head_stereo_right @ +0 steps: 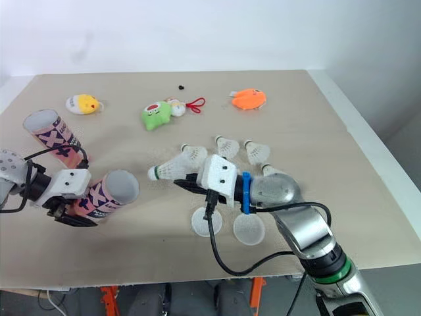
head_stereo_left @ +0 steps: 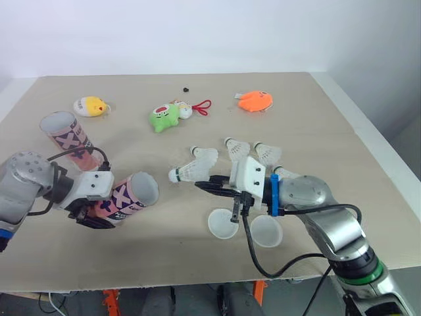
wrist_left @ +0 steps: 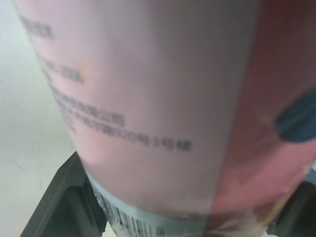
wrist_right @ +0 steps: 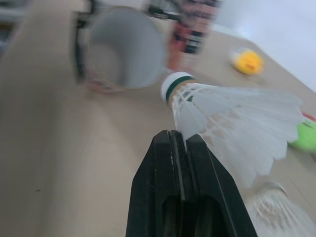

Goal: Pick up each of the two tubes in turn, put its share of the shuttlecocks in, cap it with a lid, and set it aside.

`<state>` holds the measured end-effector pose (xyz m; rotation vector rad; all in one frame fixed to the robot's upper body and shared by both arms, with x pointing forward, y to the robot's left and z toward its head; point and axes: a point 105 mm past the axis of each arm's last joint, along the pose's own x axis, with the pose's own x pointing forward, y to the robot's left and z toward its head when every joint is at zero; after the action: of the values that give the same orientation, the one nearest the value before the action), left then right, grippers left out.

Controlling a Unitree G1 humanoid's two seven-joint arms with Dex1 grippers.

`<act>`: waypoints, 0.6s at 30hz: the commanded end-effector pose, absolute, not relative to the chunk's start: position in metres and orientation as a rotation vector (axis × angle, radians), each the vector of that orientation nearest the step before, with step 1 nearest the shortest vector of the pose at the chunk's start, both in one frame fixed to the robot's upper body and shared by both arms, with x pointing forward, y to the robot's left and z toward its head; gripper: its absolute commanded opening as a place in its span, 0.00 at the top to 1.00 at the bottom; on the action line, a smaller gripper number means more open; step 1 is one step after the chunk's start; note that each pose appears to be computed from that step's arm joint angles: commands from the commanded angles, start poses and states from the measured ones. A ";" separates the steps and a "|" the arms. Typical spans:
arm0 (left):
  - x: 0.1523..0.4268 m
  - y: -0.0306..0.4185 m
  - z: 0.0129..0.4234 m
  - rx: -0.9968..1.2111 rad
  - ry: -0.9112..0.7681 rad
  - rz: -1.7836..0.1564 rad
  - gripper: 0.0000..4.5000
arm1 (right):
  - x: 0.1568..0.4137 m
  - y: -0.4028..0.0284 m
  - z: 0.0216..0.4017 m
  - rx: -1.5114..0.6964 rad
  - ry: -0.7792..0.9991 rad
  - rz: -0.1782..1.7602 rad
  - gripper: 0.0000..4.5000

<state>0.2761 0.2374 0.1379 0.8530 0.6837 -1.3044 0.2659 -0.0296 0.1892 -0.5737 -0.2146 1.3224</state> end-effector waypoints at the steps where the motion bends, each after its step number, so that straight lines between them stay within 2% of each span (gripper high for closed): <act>1: 0.278 0.229 0.130 0.840 0.685 -1.316 0.26 | 0.265 -0.012 0.194 -0.667 -0.300 1.388 0.99; 8: 0.281 0.228 0.130 0.842 0.691 -1.309 0.26 | 0.262 0.007 0.207 -0.697 -0.402 1.436 0.99; 15: 0.285 0.223 0.131 0.845 0.679 -1.322 0.26 | 0.258 0.014 0.212 -0.666 -0.405 1.442 0.99; 18: 0.286 0.222 0.130 0.849 0.682 -1.326 0.26 | 0.260 0.011 0.209 -0.655 -0.382 1.431 0.84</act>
<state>0.2864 0.2277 0.1384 0.8523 0.6718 -1.2992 0.2644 0.0114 0.1988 -0.6606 -0.3362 1.4393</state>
